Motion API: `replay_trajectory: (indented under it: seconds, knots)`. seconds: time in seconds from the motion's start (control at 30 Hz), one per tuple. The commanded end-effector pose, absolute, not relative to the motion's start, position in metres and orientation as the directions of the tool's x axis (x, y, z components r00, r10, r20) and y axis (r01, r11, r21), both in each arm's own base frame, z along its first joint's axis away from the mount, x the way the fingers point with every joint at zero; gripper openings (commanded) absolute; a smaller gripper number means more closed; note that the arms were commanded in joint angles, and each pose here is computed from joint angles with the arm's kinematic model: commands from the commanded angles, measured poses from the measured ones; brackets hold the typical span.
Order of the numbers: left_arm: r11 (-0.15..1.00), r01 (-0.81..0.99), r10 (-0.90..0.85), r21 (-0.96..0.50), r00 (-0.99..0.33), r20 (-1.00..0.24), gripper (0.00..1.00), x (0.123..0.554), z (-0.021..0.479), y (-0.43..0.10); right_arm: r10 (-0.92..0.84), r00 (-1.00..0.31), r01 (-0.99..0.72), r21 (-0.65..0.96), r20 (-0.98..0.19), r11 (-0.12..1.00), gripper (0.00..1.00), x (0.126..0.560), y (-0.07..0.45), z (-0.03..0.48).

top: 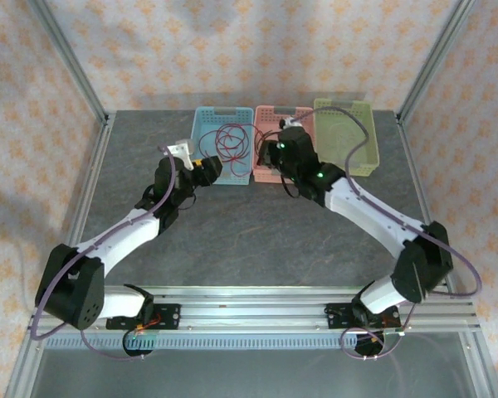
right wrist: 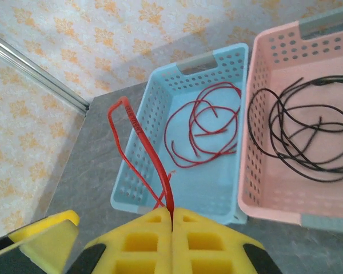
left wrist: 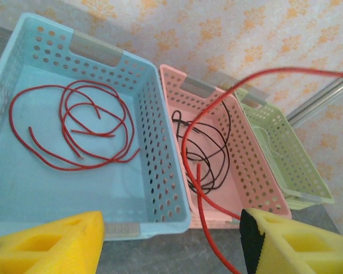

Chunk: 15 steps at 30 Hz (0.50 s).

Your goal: Untangle the cables

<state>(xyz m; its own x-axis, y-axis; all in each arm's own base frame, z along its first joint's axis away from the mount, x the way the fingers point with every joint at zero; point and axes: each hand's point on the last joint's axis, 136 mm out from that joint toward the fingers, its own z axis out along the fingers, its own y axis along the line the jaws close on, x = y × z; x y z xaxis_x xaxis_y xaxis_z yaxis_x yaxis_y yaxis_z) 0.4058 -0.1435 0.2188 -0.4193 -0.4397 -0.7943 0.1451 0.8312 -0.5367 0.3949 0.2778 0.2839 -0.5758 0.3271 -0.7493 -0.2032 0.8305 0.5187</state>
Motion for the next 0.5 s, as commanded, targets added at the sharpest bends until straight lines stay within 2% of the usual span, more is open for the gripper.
replay_trajectory:
  seconds: [0.0, 0.2, 0.47]
  knots:
    - [0.828, 0.181, -0.452, -0.531, -0.345, -0.823, 0.65, 0.427, 0.250, -0.134, 0.308, -0.560, -0.231, 0.502, -0.769, 0.833, 0.00, 0.414, 0.295, 0.295]
    - [0.834, 0.141, -0.473, -0.534, -0.315, -0.823, 0.65, 0.462, 0.259, -0.111, 0.292, -0.570, -0.188, 0.468, -0.768, 0.864, 0.00, 0.464, 0.320, 0.288]
    - [0.843, 0.105, -0.472, -0.528, -0.327, -0.819, 0.65, 0.497, 0.255, -0.095, 0.270, -0.615, -0.131, 0.434, -0.741, 0.891, 0.00, 0.524, 0.346, 0.246]
